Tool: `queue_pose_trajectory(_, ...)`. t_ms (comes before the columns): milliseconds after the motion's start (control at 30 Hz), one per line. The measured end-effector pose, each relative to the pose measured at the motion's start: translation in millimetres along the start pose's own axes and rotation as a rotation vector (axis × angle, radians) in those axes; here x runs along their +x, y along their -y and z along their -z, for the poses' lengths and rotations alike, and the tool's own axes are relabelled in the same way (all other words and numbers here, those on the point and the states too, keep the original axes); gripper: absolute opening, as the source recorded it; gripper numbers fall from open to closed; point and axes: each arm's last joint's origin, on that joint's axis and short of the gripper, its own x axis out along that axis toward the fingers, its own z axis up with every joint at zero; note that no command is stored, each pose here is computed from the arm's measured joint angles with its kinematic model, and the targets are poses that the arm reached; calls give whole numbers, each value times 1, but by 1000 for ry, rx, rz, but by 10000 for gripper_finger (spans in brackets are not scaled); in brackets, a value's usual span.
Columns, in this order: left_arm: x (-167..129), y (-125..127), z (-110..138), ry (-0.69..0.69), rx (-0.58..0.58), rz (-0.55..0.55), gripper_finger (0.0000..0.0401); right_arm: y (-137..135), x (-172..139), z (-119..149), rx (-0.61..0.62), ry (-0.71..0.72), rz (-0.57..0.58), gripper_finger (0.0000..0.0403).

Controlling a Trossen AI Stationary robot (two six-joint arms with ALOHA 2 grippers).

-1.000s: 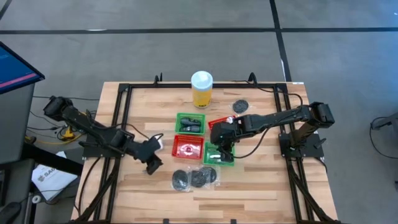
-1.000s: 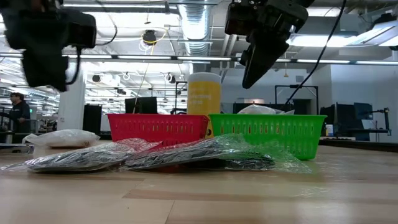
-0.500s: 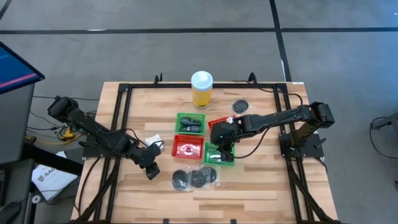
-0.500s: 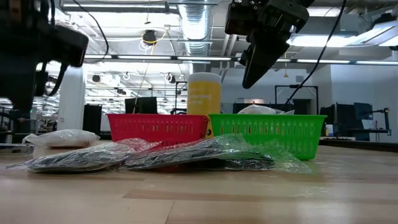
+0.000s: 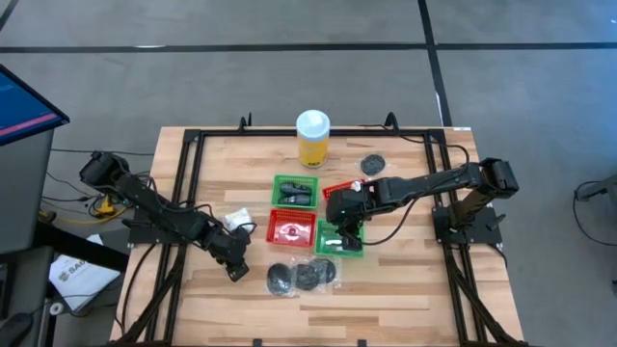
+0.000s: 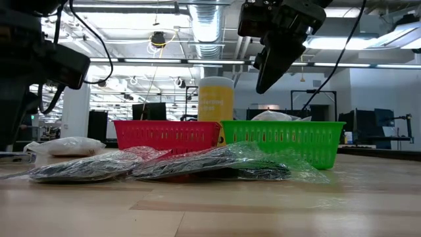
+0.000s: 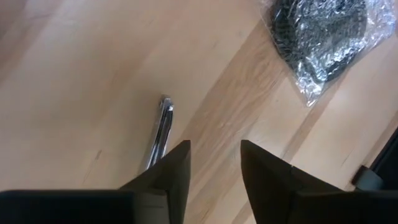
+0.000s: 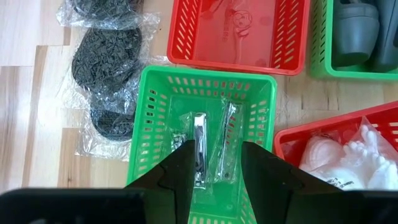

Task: Pick & Place Travel size toiletries
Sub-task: Put the nail cutter into the right green bin

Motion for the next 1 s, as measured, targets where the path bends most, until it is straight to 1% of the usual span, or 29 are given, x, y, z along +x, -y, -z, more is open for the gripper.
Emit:
queue_pose_trajectory(167, 0, -1, 0, -4, 5, -10, 144, 0, 0, 0, -1, 2, -1, 120)
queue_pose_trajectory(400, 0, -2, 1, -8, 14, -19, 145, 0, 0, -1, -1, 6, -1, 120)
queue_pose_trajectory(633, 0, -8, 3, -31, 18, -78, 145, 0, 0, -2, -2, 26, -2, 120)
queue_pose_trajectory(1000, -1, -8, 3, -14, 28, -94, 145, -1, 0, -2, 9, 26, -3, 120)
